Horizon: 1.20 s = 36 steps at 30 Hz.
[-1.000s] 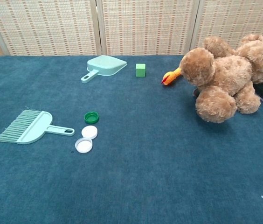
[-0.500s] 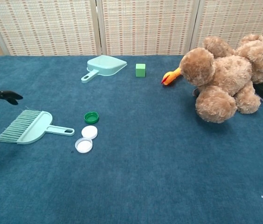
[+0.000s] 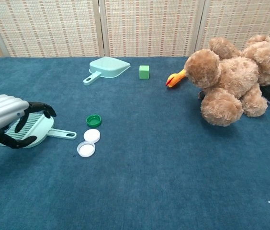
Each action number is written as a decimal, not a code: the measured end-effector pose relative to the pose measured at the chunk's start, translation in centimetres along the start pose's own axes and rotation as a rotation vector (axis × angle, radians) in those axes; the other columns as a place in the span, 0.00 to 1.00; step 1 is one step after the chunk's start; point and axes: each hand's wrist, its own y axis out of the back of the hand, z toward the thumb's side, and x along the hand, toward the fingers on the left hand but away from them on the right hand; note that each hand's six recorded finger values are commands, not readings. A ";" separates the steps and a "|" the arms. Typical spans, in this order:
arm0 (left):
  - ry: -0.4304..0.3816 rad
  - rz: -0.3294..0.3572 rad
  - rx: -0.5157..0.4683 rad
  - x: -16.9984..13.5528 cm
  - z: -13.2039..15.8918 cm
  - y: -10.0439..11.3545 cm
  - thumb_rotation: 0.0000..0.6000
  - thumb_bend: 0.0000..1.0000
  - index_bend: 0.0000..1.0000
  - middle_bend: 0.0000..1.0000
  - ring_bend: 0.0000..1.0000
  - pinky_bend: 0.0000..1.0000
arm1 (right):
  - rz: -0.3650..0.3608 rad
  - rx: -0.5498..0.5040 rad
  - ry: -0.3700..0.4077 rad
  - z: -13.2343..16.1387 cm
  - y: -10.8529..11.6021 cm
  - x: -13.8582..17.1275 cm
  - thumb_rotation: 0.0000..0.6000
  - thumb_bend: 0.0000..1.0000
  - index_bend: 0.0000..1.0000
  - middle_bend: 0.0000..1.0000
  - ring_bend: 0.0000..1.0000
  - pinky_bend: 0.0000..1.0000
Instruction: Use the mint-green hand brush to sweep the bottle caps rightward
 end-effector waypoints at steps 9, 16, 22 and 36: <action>-0.025 -0.007 0.073 2.0 1.2 -1.3 1.00 0.39 0.26 0.25 0.64 0.80 | 0.000 -0.002 -0.012 -0.3 0.2 -0.1 1.00 0.24 0.00 0.00 0.00 0.00; -0.044 -0.012 0.113 3.1 1.9 -1.9 1.00 0.39 0.29 0.29 0.64 0.81 | 0.000 -0.003 -0.017 -0.5 0.3 -0.1 1.00 0.24 0.00 0.00 0.00 0.00; -0.044 -0.013 0.172 3.7 2.0 -2.4 1.00 0.39 0.32 0.35 0.65 0.82 | -0.003 -0.006 -0.020 -0.6 0.4 -0.1 1.00 0.24 0.00 0.00 0.00 0.00; -0.032 -0.029 0.208 4.3 1.6 -3.1 1.00 0.39 0.41 0.46 0.66 0.83 | -0.001 -0.007 -0.021 -0.6 0.5 0.0 1.00 0.24 0.00 0.00 0.00 0.00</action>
